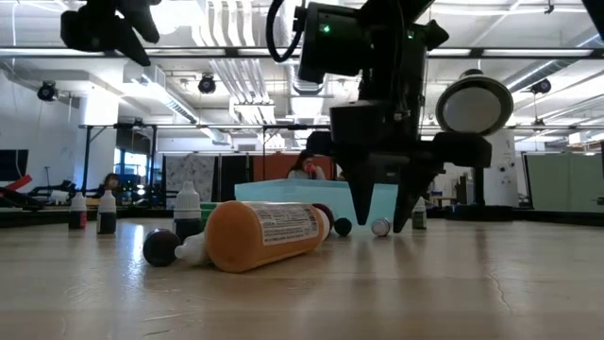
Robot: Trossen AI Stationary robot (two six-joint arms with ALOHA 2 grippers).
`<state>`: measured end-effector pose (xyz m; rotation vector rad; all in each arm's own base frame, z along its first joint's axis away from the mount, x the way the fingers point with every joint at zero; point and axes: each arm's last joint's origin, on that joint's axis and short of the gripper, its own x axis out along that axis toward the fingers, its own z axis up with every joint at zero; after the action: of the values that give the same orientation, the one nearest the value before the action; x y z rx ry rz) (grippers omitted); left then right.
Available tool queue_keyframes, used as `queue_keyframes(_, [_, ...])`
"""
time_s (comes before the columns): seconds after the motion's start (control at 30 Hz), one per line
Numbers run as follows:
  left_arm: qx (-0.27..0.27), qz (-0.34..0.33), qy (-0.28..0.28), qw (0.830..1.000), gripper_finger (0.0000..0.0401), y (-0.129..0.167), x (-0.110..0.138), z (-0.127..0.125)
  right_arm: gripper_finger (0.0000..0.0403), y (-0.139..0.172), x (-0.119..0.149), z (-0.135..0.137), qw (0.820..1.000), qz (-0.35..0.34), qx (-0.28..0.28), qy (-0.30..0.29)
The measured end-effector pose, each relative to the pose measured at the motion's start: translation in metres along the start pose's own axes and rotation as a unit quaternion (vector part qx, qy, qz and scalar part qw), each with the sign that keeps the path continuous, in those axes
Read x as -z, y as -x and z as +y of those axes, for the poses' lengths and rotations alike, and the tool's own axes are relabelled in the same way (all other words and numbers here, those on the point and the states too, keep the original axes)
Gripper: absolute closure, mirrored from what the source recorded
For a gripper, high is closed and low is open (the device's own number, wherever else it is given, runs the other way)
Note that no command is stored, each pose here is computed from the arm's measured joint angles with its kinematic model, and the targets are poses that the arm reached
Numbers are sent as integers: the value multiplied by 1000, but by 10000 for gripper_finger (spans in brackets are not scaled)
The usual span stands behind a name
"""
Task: Pick & Place food coloring
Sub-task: Adjust the blue small food coloring bottle
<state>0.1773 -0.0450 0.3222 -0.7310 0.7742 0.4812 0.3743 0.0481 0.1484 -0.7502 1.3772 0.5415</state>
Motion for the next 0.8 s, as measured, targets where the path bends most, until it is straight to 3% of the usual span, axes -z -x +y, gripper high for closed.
queue_keyframes(0.27, [14,3,5,1000,254,-6,3,-2,279,1,-2,0,1000,-21,-18,4])
queue_keyframes(0.8, [41,-10,13,999,254,-5,1,-7,313,-12,-2,-1,999,-10,-28,44])
